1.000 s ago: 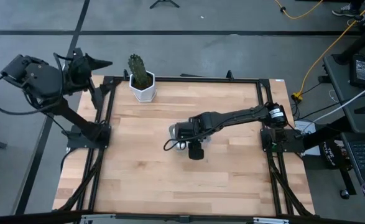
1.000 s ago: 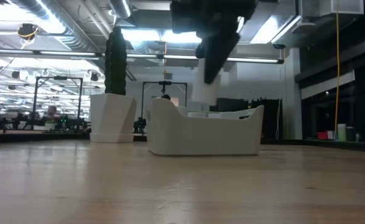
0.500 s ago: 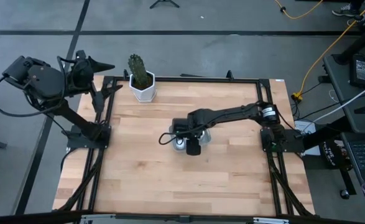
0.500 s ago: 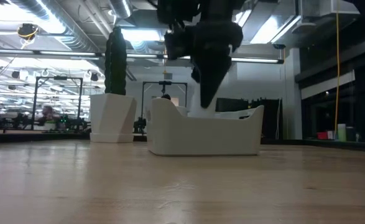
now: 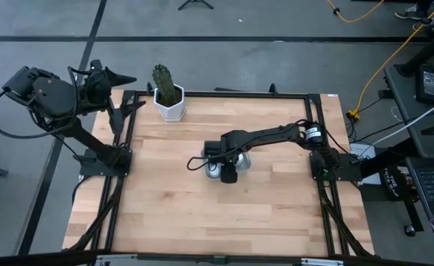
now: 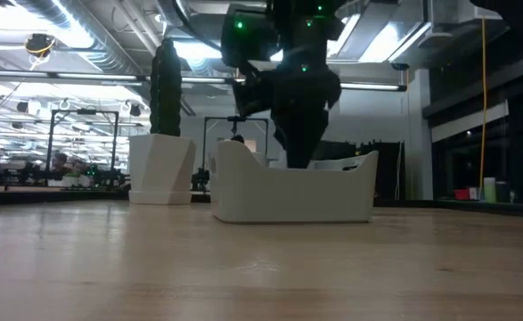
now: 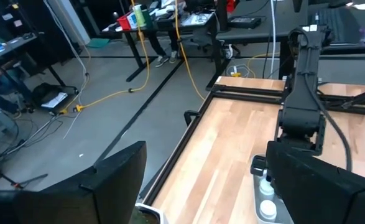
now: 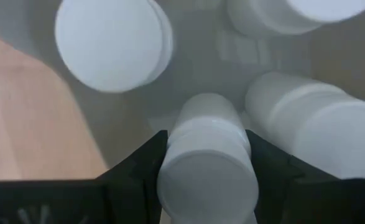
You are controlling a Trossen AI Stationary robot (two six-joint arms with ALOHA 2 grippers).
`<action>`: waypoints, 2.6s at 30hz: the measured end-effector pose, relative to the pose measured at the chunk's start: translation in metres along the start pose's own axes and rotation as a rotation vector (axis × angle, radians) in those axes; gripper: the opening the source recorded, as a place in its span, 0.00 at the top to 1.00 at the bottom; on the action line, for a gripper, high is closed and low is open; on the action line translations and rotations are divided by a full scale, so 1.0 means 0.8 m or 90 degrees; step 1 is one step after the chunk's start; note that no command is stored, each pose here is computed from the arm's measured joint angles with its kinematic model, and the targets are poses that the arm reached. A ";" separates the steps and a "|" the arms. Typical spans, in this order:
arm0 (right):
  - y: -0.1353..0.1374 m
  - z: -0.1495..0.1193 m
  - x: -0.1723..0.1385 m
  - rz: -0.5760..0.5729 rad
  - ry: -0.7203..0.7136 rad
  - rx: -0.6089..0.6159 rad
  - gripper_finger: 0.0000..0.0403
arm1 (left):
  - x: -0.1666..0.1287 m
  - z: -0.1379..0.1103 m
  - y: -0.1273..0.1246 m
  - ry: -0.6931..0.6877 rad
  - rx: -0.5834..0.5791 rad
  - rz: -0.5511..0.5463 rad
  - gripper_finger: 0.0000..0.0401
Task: Pick and place pill bottles into a basket
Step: Put the white pill bottle into the gray bin, then return to Home Position
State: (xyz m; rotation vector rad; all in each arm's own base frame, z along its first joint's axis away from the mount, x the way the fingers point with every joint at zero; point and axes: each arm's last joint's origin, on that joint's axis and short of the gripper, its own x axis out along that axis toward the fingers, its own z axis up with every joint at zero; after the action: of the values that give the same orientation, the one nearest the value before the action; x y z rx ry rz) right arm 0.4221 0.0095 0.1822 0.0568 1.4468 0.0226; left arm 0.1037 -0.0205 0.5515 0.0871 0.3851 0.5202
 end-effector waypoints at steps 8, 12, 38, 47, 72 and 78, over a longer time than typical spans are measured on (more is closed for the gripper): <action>-0.001 -0.006 0.010 -0.001 0.014 0.039 0.54 | 0.000 0.000 -0.001 0.003 0.010 -0.012 0.19; -0.001 -0.006 0.004 -0.001 0.004 0.059 0.32 | 0.000 0.000 -0.001 0.003 0.010 -0.012 0.19; 0.036 -0.003 -0.234 -0.153 -0.173 0.053 0.22 | 0.145 -0.179 -0.119 0.083 0.035 -0.421 0.19; 0.059 -0.032 -0.260 -0.149 -0.168 0.073 0.22 | 0.198 -0.326 -0.072 0.041 -0.232 -0.271 0.19; 0.078 -0.039 -0.262 -0.173 -0.185 0.127 0.22 | 0.169 -0.443 -0.050 -0.171 -0.315 -0.205 0.20; 0.079 -0.038 -0.262 -0.172 -0.187 0.130 0.22 | 0.173 -0.445 -0.054 -0.156 -0.226 -0.205 0.20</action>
State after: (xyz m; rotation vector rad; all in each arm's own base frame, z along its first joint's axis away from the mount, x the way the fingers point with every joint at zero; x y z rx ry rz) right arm 0.3668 0.0630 0.3896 0.0296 1.1487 -0.3429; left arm 0.0993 0.0058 0.1678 -0.2489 0.0603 0.2482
